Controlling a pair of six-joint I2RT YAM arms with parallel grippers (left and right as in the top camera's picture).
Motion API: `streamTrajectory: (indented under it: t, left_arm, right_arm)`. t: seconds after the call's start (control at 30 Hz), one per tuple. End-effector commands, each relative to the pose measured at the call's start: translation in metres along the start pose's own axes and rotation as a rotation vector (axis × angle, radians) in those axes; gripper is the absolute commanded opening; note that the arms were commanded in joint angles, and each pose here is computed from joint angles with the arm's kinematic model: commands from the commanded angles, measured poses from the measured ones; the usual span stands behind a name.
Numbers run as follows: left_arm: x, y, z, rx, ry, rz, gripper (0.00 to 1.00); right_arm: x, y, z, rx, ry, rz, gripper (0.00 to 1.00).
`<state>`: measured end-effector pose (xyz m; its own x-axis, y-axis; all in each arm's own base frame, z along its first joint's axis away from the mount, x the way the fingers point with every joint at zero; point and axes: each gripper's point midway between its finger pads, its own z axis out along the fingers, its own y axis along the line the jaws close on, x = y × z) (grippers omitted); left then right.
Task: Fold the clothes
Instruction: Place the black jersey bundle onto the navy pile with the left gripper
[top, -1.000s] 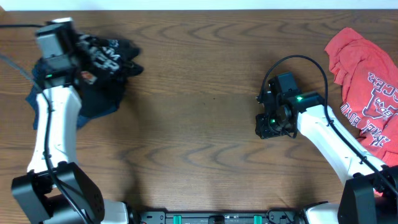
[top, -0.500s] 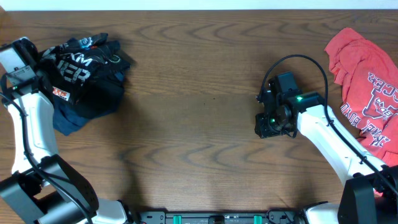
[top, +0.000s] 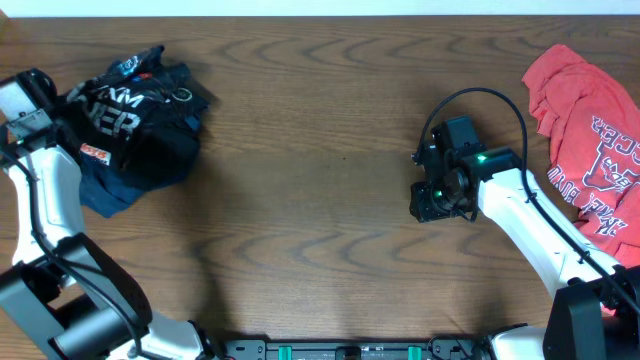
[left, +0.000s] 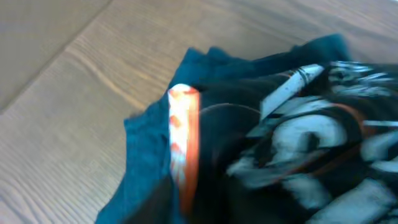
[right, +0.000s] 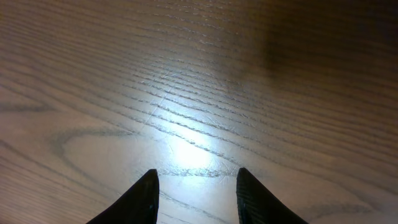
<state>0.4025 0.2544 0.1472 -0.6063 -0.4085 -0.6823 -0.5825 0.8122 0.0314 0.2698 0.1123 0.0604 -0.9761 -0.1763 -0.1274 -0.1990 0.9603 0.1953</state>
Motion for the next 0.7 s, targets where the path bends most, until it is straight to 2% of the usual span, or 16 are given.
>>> streamTrajectory:
  t: [0.0, 0.1, 0.3, 0.47, 0.53, 0.67]
  left_arm:
    - [0.001, 0.013, 0.010, -0.028, 0.022, -0.059, 0.77]
    - [0.000, 0.019, 0.003, -0.035, 0.024, -0.069, 0.98]
    - [-0.052, 0.014, -0.057, -0.006, -0.143, -0.095, 0.98]
    - [-0.069, -0.028, -0.099, 0.154, -0.223, -0.053, 1.00]
    - [-0.063, -0.050, -0.102, 0.223, -0.203, -0.026, 0.89]
    - [-0.040, -0.103, -0.095, 0.312, -0.129, 0.073, 0.59]
  right_arm:
    - [0.001, 0.001, 0.002, 0.003, 0.007, -0.016, 0.39]
    - [0.000, 0.001, 0.002, 0.003, 0.006, -0.017, 0.39]
    - [-0.002, 0.002, 0.002, 0.002, -0.003, -0.018, 0.39]
    - [-0.006, 0.002, 0.002, 0.000, -0.019, -0.021, 0.39]
    - [-0.007, 0.002, 0.002, -0.001, -0.026, -0.022, 0.39]
    - [-0.009, 0.002, 0.002, -0.002, -0.032, -0.023, 0.39]
